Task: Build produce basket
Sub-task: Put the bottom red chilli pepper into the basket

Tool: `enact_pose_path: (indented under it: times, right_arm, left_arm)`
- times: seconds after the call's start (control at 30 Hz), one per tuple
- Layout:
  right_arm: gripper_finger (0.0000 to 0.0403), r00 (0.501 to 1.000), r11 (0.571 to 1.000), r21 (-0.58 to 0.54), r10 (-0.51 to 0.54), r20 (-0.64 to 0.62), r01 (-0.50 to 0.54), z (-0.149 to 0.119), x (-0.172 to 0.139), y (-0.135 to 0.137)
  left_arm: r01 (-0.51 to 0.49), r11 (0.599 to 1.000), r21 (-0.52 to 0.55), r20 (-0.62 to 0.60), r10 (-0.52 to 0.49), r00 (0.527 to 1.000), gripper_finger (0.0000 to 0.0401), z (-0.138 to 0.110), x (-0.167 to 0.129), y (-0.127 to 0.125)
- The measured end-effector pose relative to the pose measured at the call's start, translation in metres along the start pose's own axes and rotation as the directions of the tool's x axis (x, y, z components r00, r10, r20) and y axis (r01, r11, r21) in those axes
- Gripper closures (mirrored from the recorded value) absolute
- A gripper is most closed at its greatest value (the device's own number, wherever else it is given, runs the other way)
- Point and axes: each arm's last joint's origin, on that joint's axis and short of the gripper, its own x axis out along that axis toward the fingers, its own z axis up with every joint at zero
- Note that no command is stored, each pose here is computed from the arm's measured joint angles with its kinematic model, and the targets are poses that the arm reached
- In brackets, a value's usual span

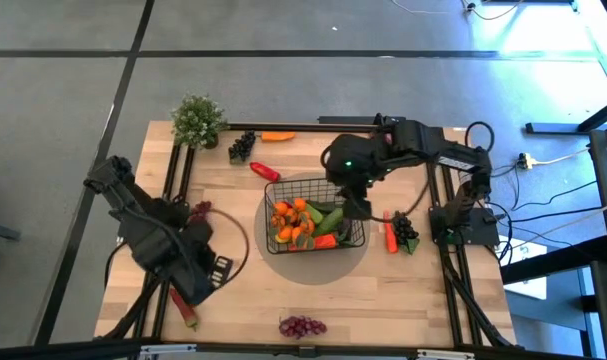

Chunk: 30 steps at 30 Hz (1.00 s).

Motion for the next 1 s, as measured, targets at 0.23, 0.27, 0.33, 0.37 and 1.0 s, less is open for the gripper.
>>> enact_pose_path:
  times: [0.23, 0.27, 0.33, 0.37, 1.0]
  right_arm:
    - [0.031, 0.97, 0.957, -0.169, 0.242, 0.003, -0.238, -0.003, -0.005, 0.007]
    - [0.031, 0.966, 0.949, -0.188, 0.257, -0.007, -0.254, -0.003, -0.002, 0.007]
    - [0.031, 0.956, 0.933, -0.211, 0.291, -0.035, -0.292, -0.004, 0.005, 0.008]
    - [0.031, 0.95, 0.925, -0.219, 0.308, -0.049, -0.311, -0.004, 0.01, 0.009]
    - [0.031, 0.891, 0.841, -0.363, 0.45, 0.055, -0.402, 0.012, 0.042, 0.013]
  left_arm:
    - [-0.106, 0.983, -0.151, -0.105, 0.09, 0.99, 0.0334, -0.04, 0.028, 0.023]
    - [-0.103, 0.985, -0.142, -0.123, 0.085, 0.989, 0.0334, -0.045, 0.032, 0.024]
    - [-0.08, 0.989, -0.128, -0.14, 0.062, 0.988, 0.0334, -0.053, 0.041, 0.026]
    - [-0.072, 0.99, -0.121, -0.146, 0.054, 0.988, 0.0334, -0.056, 0.046, 0.027]
    - [-0.053, 0.994, -0.091, -0.164, 0.038, 0.986, 0.0335, -0.085, 0.066, 0.052]
